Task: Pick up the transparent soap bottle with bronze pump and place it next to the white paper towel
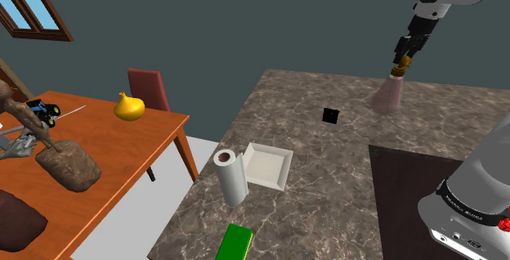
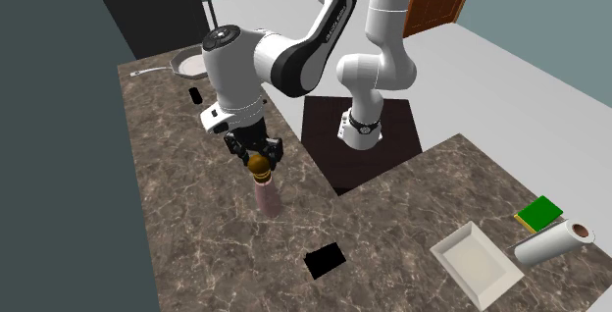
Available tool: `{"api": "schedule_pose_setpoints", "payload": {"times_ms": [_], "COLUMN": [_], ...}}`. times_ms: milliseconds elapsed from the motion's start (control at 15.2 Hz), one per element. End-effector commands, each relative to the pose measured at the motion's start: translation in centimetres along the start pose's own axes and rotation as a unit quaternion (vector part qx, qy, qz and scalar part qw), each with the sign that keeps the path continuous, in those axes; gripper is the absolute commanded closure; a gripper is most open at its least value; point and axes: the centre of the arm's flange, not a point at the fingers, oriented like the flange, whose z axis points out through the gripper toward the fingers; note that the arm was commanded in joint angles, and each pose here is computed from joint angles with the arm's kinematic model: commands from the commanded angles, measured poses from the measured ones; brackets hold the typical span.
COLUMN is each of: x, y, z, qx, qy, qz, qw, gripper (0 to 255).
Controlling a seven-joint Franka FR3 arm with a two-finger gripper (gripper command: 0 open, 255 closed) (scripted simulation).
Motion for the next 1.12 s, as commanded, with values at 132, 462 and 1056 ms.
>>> {"api": "schedule_pose_setpoints", "payload": {"times_ms": [132,462,1056], "x": [0.0,0.2,0.6], "y": [0.0,-0.3,-0.7], "z": [0.0,-2.6,-7.3], "qx": [0.000,0.000,0.000], "qy": [0.000,0.000,0.000], "qz": [0.000,0.000,0.000], "qw": [1.0000,1.0000,1.0000], "gripper": [255,255,255]}}
